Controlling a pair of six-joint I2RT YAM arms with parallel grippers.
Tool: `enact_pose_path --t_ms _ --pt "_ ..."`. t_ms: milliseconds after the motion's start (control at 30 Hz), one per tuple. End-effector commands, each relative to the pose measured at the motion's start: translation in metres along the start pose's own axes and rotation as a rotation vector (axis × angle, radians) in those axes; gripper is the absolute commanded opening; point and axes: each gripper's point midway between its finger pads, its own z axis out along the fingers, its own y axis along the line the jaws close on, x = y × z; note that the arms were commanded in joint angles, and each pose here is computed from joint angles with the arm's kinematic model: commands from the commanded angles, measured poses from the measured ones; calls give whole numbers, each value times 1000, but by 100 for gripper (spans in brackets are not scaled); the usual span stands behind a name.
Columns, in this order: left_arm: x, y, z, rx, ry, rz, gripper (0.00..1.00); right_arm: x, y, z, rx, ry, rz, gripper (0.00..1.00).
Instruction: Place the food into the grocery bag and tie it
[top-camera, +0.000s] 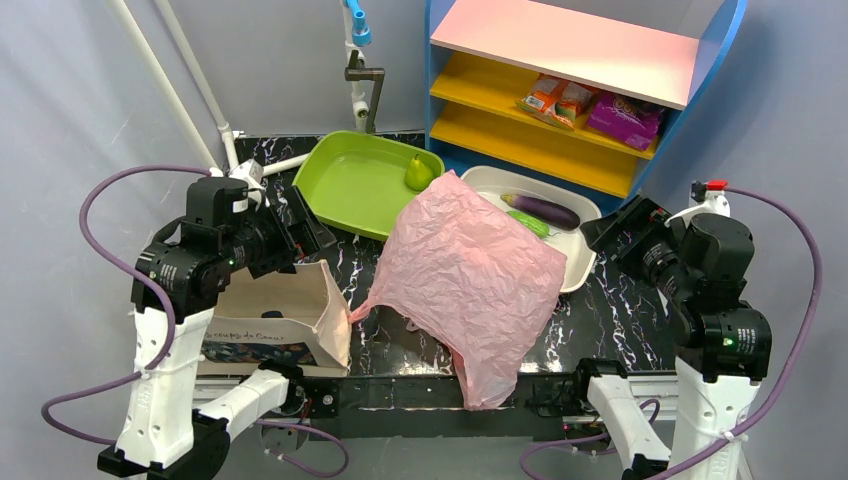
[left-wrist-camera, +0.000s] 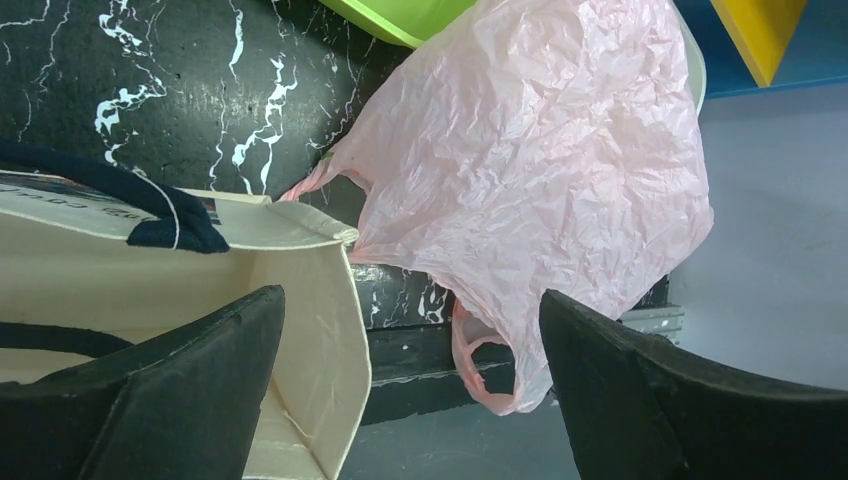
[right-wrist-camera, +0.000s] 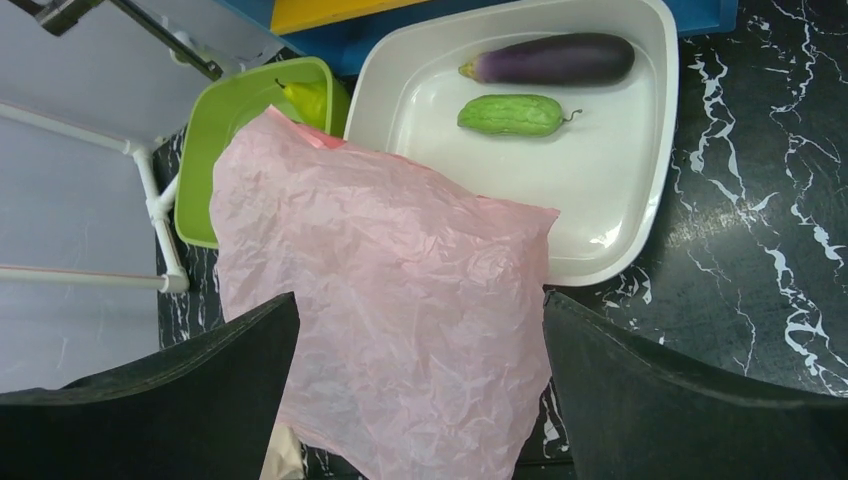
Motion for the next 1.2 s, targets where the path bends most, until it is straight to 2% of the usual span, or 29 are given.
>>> enact_pose_path --t_ms 0,167,333,500,600,667,833,1000,1167 --pt "1 -1 5 4 1 -37 100 6 8 -6 -51 54 -83 98" --pt "11 2 12 -2 44 -17 99 15 12 -6 -102 96 -143 98" --pt "22 -7 16 75 95 34 99 24 20 -7 -159 170 -195 98" --pt "20 -19 19 127 106 27 100 39 13 2 -112 262 -271 98" --pt "22 -22 23 145 130 25 100 57 6 15 -19 369 -424 98" --pt "24 -22 23 147 135 21 100 64 15 20 -3 394 -537 98" --pt "25 -16 23 125 129 32 99 86 65 21 -91 389 -749 98" --pt "25 -13 19 114 114 48 99 143 105 19 -171 415 -991 98" --pt "24 -5 13 81 85 63 99 199 134 15 -278 427 -1092 98"
